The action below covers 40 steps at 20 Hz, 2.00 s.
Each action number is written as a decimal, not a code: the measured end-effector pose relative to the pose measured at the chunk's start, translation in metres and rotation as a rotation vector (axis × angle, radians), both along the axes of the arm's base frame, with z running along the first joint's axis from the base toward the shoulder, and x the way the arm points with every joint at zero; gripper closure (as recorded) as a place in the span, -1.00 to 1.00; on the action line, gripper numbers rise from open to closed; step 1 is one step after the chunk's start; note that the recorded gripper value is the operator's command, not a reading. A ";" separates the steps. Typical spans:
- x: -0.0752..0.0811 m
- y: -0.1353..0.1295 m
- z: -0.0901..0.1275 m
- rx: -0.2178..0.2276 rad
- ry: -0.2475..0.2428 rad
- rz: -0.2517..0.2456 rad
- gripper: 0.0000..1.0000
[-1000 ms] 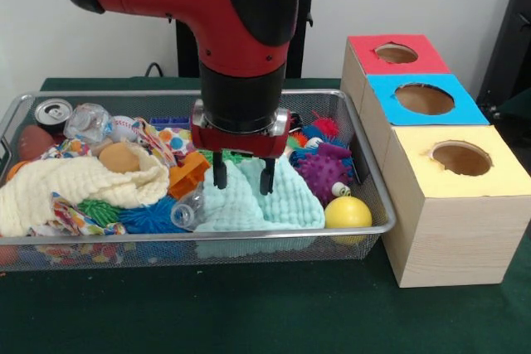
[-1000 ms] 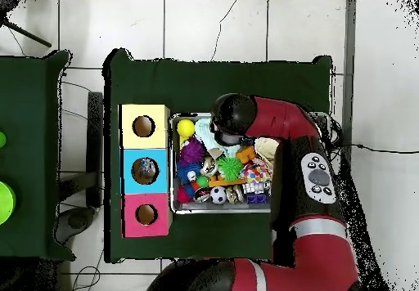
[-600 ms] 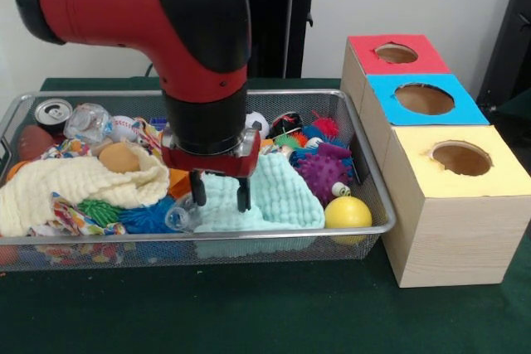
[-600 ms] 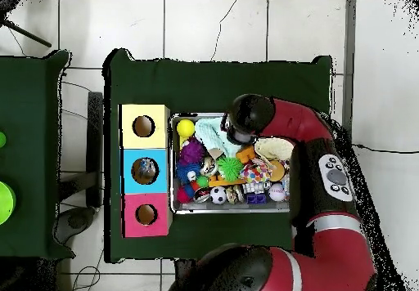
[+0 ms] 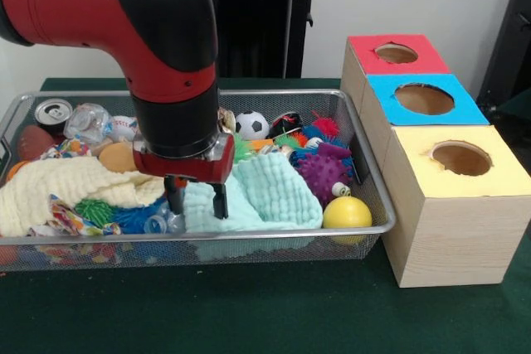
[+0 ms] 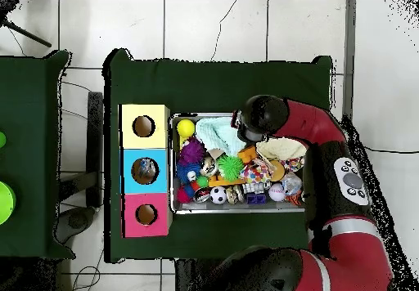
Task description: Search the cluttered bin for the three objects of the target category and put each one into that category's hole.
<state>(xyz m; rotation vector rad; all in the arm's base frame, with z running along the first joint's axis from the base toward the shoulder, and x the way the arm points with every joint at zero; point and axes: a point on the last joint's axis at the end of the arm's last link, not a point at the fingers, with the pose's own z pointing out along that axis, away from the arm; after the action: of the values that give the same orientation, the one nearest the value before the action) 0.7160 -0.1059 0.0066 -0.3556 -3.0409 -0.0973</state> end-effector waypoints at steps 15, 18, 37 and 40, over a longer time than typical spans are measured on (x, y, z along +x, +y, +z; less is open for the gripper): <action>-0.017 -0.004 0.023 -0.088 -0.009 0.096 -1.00; -0.016 -0.007 0.030 -0.108 -0.017 0.111 -1.00; -0.032 -0.008 0.019 -0.131 -0.054 0.146 -1.00; -0.032 -0.008 0.017 -0.131 -0.064 0.147 -1.00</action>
<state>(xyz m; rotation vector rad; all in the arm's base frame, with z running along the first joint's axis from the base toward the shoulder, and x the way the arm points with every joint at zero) 0.6841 -0.1138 0.0231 -0.1379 -3.1331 0.1017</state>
